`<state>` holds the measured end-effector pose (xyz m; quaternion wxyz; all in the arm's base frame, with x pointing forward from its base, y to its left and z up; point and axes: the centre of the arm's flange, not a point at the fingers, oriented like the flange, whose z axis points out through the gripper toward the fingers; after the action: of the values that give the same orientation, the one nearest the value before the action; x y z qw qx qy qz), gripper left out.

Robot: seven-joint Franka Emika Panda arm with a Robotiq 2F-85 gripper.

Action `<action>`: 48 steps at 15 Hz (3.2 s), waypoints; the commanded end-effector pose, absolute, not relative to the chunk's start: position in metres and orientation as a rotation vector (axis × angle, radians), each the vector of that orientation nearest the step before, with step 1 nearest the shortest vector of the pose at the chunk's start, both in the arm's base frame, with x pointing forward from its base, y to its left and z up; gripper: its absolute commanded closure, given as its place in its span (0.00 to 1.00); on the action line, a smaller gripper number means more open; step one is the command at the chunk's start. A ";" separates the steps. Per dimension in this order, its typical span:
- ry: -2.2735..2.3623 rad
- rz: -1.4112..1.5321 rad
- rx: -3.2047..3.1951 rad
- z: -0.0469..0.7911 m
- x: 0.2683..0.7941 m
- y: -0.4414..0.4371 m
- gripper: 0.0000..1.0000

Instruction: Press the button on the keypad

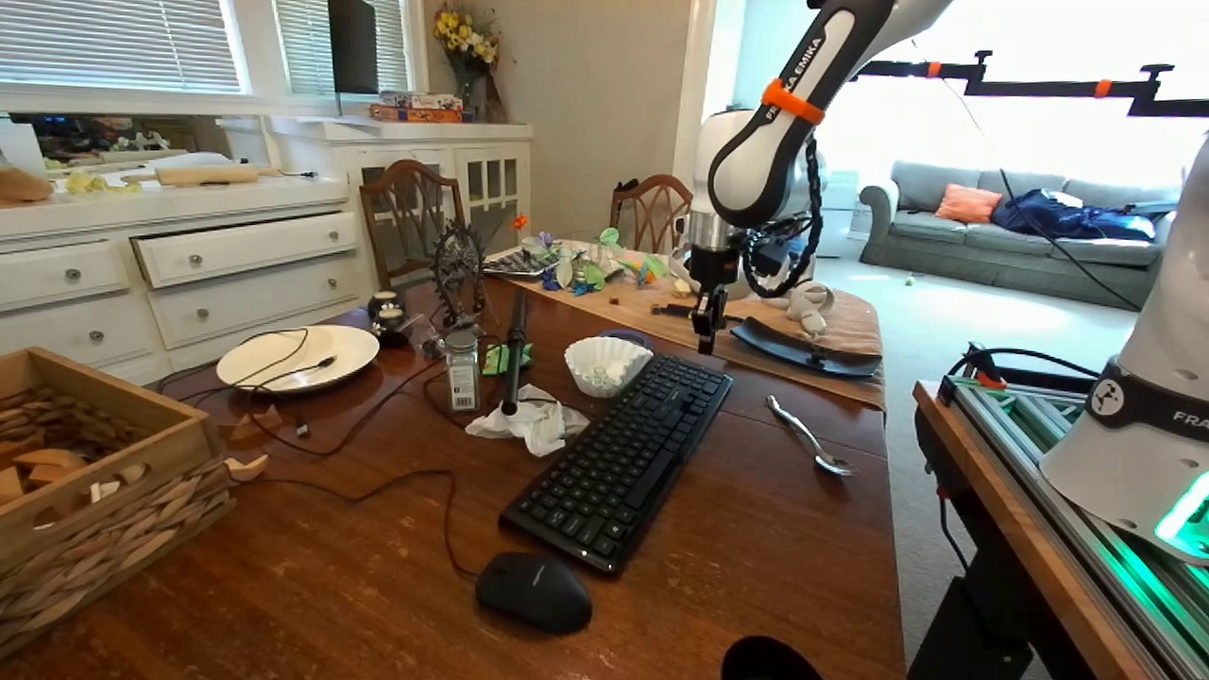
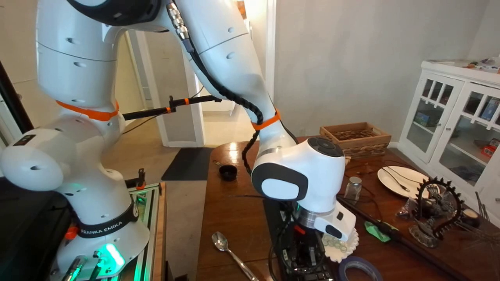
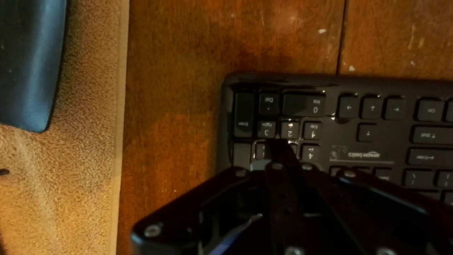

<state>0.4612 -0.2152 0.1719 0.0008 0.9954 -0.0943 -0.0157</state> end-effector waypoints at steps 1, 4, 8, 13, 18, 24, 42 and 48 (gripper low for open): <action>-0.333 -0.082 3.142 0.153 0.467 -0.217 1.00; -0.349 -0.078 3.127 0.145 0.471 -0.220 1.00; -0.354 -0.092 3.137 0.137 0.475 -0.222 1.00; -0.363 -0.097 3.143 0.132 0.481 -0.223 1.00; -0.349 -0.104 3.159 0.127 0.486 -0.219 1.00; -0.353 -0.113 3.158 0.124 0.486 -0.219 1.00; -0.365 -0.097 3.144 0.156 0.473 -0.207 1.00; -0.360 -0.069 3.149 0.158 0.479 -0.217 1.00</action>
<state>0.4818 -0.2149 0.1556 -0.0123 0.9931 -0.1136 -0.0256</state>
